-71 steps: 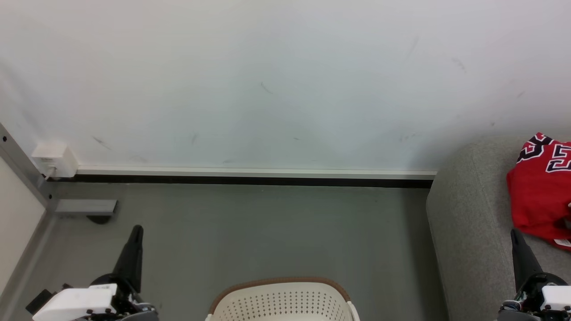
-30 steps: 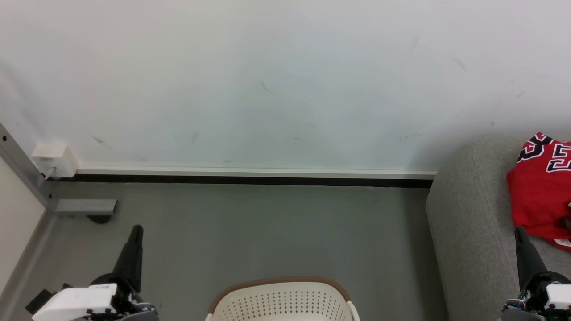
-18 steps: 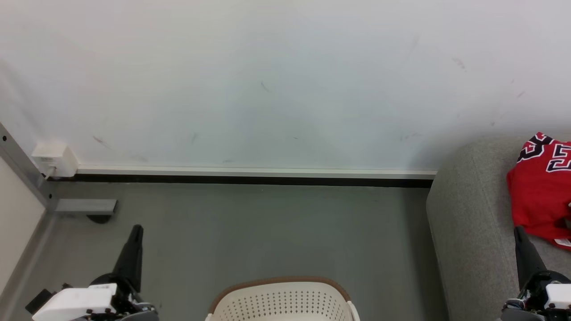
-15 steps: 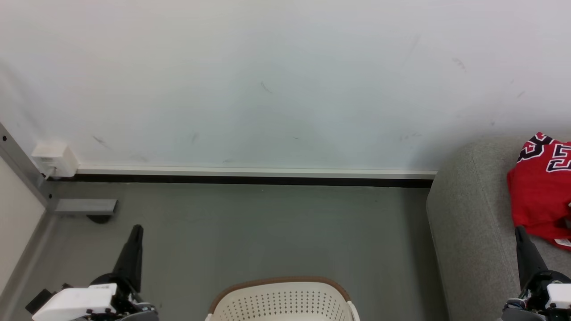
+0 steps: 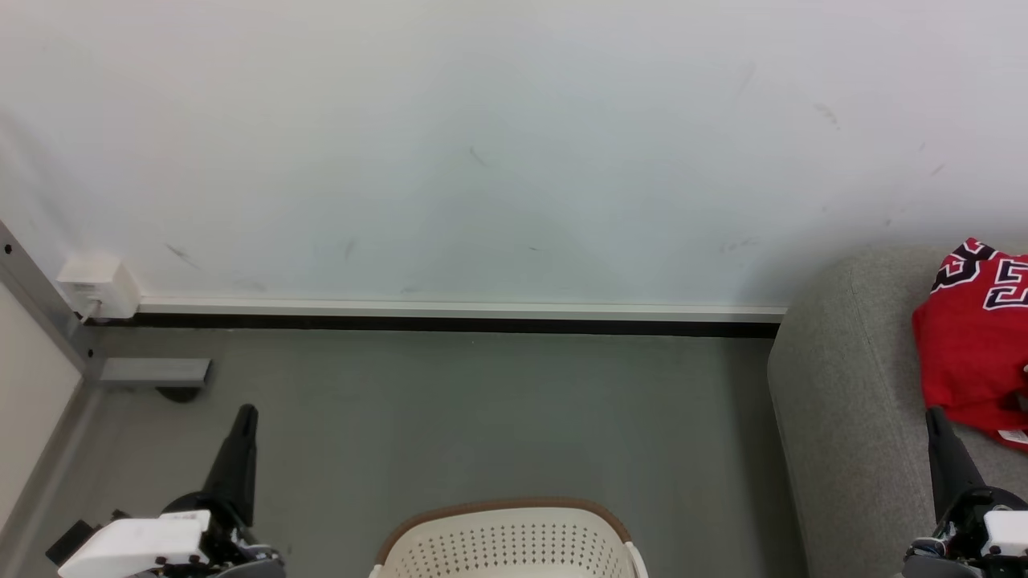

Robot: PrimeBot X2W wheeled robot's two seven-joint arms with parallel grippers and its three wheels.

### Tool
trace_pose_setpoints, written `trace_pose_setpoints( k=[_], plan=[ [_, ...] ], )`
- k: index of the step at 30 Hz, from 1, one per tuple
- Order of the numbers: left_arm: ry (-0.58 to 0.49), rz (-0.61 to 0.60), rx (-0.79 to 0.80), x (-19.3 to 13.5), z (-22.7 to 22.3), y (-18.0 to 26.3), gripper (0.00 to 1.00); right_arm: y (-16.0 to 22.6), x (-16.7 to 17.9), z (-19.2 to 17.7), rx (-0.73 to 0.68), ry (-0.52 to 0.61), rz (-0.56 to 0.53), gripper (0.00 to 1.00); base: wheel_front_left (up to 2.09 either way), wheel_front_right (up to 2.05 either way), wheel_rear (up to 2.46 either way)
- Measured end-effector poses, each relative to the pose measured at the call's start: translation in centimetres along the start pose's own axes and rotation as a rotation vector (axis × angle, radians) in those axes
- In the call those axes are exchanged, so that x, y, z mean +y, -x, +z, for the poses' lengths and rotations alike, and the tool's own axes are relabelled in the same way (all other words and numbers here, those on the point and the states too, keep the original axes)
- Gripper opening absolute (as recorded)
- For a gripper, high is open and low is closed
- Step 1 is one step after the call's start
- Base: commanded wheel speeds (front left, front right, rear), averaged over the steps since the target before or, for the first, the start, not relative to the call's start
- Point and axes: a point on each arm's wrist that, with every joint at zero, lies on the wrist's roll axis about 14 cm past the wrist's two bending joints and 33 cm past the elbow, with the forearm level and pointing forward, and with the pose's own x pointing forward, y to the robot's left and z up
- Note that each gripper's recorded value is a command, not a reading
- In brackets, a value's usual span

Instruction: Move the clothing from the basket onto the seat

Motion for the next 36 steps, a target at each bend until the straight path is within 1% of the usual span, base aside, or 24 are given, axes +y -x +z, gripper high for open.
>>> trace_pose_setpoints(
  k=[36],
  plan=[
    [0.000, 0.000, 0.000, -0.01, -0.01, -0.01, 0.00, 0.07, 0.11, 0.07, 0.000, 0.006, -0.002, 0.00, 0.00, 0.00, 0.00]
  ],
)
